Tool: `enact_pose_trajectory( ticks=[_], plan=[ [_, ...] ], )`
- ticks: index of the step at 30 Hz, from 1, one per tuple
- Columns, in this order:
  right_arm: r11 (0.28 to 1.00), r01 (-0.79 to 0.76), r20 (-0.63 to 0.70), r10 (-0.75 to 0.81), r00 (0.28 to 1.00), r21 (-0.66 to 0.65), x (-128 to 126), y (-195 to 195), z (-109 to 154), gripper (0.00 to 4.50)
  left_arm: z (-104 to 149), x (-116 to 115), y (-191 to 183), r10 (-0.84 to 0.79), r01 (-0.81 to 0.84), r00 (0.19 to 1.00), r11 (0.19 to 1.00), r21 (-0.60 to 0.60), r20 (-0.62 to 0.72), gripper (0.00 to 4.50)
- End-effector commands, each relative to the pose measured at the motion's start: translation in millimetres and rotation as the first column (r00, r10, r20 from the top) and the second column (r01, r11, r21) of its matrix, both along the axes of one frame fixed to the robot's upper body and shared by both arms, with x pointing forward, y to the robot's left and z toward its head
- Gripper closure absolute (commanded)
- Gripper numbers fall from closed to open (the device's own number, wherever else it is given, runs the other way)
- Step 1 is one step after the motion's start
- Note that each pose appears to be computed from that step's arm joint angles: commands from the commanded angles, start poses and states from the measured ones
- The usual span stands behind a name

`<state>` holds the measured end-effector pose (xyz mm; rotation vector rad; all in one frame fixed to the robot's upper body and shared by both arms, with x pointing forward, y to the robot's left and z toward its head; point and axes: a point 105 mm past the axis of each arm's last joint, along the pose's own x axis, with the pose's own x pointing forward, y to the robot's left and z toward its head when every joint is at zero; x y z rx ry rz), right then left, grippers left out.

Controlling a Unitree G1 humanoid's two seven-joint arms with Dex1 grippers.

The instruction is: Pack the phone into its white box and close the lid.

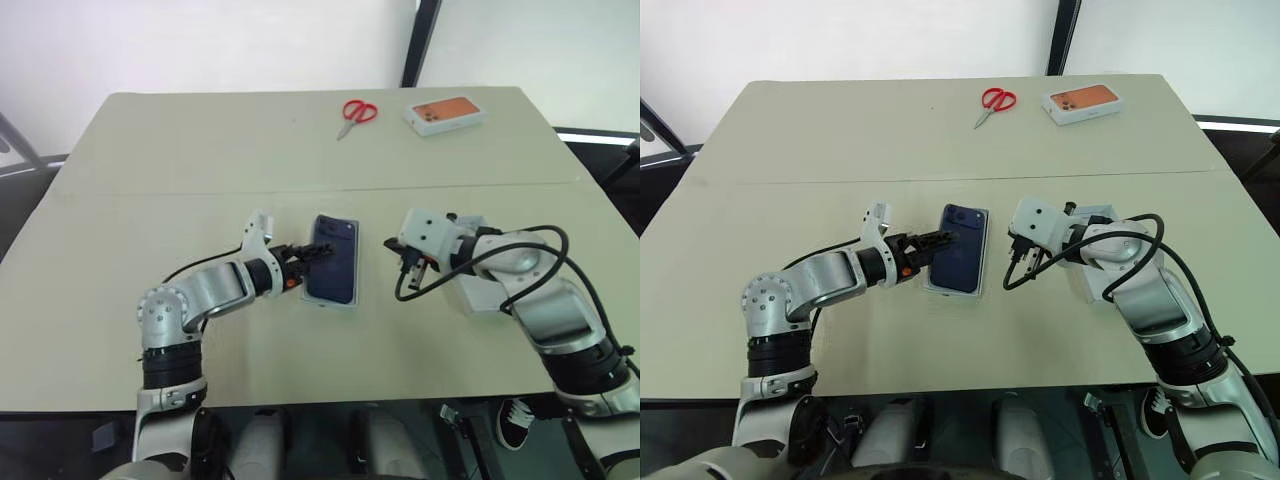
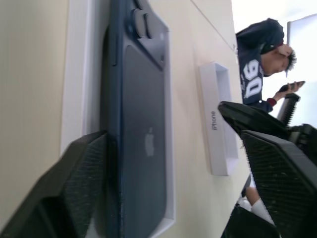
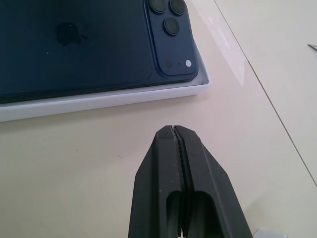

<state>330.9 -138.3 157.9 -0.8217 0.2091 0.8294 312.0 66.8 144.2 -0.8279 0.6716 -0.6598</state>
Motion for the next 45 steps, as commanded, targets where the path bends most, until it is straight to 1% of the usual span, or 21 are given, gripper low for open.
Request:
enact_pose_trajectory(
  ticks=[1, 3, 6, 8, 11, 15, 16, 17, 18, 20, 23, 24, 25, 27, 29, 34, 39, 43, 45],
  plan=[
    [1.0, -0.023, 0.046, 0.023, 0.999, -0.002, 0.0, 4.0, 11.2, 4.5, 19.8, -6.8, -0.3, -0.03, 0.033, 0.998, 0.999, -0.039, 0.063, 0.23],
    [1.0, -0.024, 0.046, 0.024, 0.999, -0.002, 0.5, 4.2, 11.5, 4.5, 22.1, -10.2, 6.5, -0.041, 0.043, 0.996, 0.999, -0.02, 0.078, 0.23],
    [1.0, -0.026, 0.047, 0.027, 0.999, -0.003, 0.7, 4.5, 12.1, 4.5, 22.4, -16.2, 22.9, -0.055, 0.05, 0.993, 0.998, 0.047, 0.1, 0.23],
    [1.0, -0.028, 0.048, 0.028, 0.998, -0.002, 1.4, 4.8, 12.6, 4.5, 28.5, -20.8, 32.3, -0.076, 0.07, 0.99, 0.996, 0.053, 0.122, 0.23],
    [0.999, -0.032, 0.049, 0.032, 0.998, -0.001, 2.1, 5.6, 13.2, 4.5, 28.8, -22.0, 46.7, -0.09, 0.067, 0.984, 0.987, 0.147, 0.153, 0.23],
    [0.999, -0.035, 0.054, 0.035, 0.998, -0.003, 3.4, 6.2, 13.9, 4.5, 28.1, -5.7, 81.0, -0.001, -0.066, 0.971, 0.96, 0.271, 0.238, 0.23],
    [0.999, -0.035, 0.055, 0.035, 0.998, -0.003, 3.7, 6.3, 14.1, 4.5, 25.5, -4.3, 86.9, -0.011, -0.086, 0.962, 0.936, 0.342, 0.273, 0.23],
    [0.999, -0.035, 0.056, 0.035, 0.998, -0.003, 3.9, 6.3, 14.2, 4.5, 23.5, -3.9, 90.6, -0.028, -0.095, 0.954, 0.916, 0.389, 0.297, 0.74],
    [0.999, -0.034, 0.056, 0.034, 0.998, -0.003, 4.3, 6.4, 14.2, 4.5, 22.1, -1.5, 95.7, -0.032, -0.128, 0.94, 0.891, 0.436, 0.341, 1.07],
    [1.0, -0.03, 0.056, 0.031, 0.998, -0.009, 4.5, 6.1, 13.2, 4.5, 16.2, -0.7, 96.6, -0.101, -0.125, 0.919, 0.843, 0.524, 0.381, 2.03],
    [0.999, -0.027, 0.051, 0.028, 0.998, -0.024, 3.4, 5.0, 10.2, 4.5, 5.9, -0.2, 90.3, -0.25, -0.099, 0.874, 0.749, 0.655, 0.418, 3.6],
    [0.999, -0.031, 0.048, 0.033, 0.998, -0.037, 2.4, 5.0, 8.0, 4.5, 2.7, -1.2, 85.2, -0.319, -0.081, 0.846, 0.715, 0.695, 0.427, 4.13],
    [0.998, -0.035, 0.042, 0.037, 0.998, -0.047, 1.0, 5.5, 5.4, 4.5, 0.0, -1.6, 77.6, -0.393, -0.063, 0.808, 0.683, 0.728, 0.439, 4.44],
    [0.996, -0.048, 0.028, 0.05, 0.998, -0.079, -1.5, 7.3, -1.9, 4.5, -6.7, 1.8, 64.8, -0.499, -0.046, 0.744, 0.625, 0.779, 0.444, 4.44],
    [0.994, -0.056, 0.022, 0.058, 0.998, -0.099, -1.7, 10.2, -7.7, 4.5, -11.5, 9.5, 56.9, -0.545, -0.045, 0.71, 0.597, 0.801, 0.446, 4.44],
    [0.993, -0.026, 0.008, 0.027, 1.0, -0.117, 8.1, 19.1, -20.1, 4.5, -17.6, 25.2, 28.2, -0.615, -0.01, 0.644, 0.588, 0.809, 0.455, 4.44],
    [0.992, -0.028, 0.005, 0.029, 1.0, -0.122, 12.0, 28.1, -26.0, 4.5, -31.0, 22.1, 11.8, -0.699, 0.074, 0.594, 0.541, 0.838, 0.399, 4.44],
    [0.993, -0.046, -0.002, 0.046, 0.999, -0.111, 9.6, 36.0, -28.3, 4.5, -28.0, 21.4, -3.6, -0.681, 0.108, 0.595, 0.594, 0.797, 0.427, 4.44],
    [0.993, -0.049, -0.002, 0.049, 0.999, -0.112, 7.8, 35.7, -27.5, 4.5, -24.4, 16.3, -14.9, -0.679, 0.135, 0.584, 0.622, 0.771, 0.445, 4.44]
  ],
)
